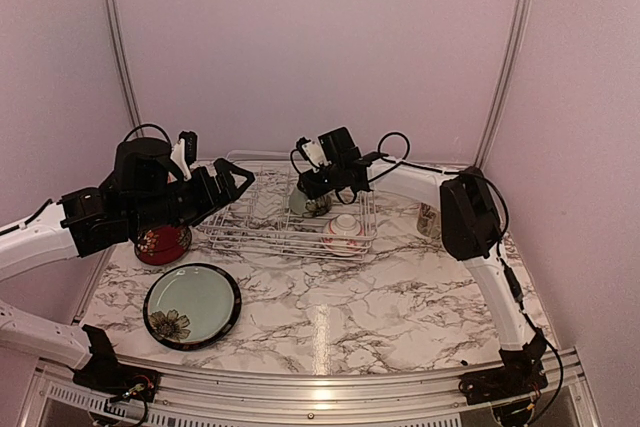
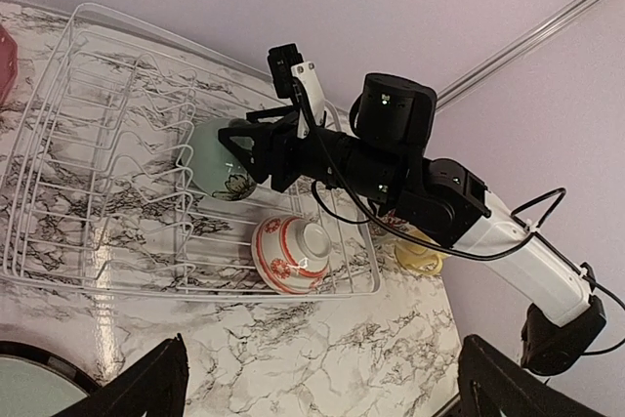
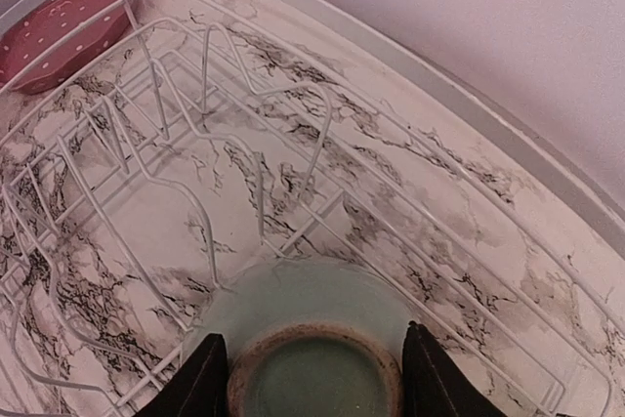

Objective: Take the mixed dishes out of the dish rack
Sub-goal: Grab the bowl from the dish rack, then pass from the right arm to the left

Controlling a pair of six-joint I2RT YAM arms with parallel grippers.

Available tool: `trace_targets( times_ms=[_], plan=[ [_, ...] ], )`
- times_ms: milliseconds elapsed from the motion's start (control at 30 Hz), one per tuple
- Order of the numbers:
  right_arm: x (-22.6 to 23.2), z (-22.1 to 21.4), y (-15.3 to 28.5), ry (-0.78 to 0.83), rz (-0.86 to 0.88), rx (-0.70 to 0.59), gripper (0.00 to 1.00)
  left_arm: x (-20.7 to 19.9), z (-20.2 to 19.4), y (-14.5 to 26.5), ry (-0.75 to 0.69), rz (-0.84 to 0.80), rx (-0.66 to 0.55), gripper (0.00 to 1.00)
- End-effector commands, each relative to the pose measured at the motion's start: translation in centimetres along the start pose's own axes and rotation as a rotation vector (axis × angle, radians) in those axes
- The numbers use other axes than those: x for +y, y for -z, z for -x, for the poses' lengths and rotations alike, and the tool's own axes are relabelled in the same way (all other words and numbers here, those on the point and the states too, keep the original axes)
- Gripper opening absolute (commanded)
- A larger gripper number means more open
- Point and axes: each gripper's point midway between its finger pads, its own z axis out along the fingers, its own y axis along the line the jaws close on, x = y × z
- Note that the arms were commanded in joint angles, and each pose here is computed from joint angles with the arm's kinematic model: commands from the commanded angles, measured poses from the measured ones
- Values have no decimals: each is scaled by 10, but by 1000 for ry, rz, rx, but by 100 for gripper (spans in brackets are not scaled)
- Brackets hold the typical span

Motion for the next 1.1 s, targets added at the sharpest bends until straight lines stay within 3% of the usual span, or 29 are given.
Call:
trace_targets(
  times_ms=[0, 500, 700, 1067],
  plan=[
    [2, -14, -2, -19, 15, 37, 44, 1, 2, 2, -21, 23, -2, 99],
    [-4, -13, 8, -208, 115, -18, 39, -15, -1, -37, 37, -21, 44, 99],
    [-8, -13, 11, -293, 166, -35, 38, -30, -1, -65, 168, -189, 119, 99],
    [-31, -6, 24, -418, 206, -74, 35, -8, 18, -103, 114, 1, 93, 98]
  ],
)
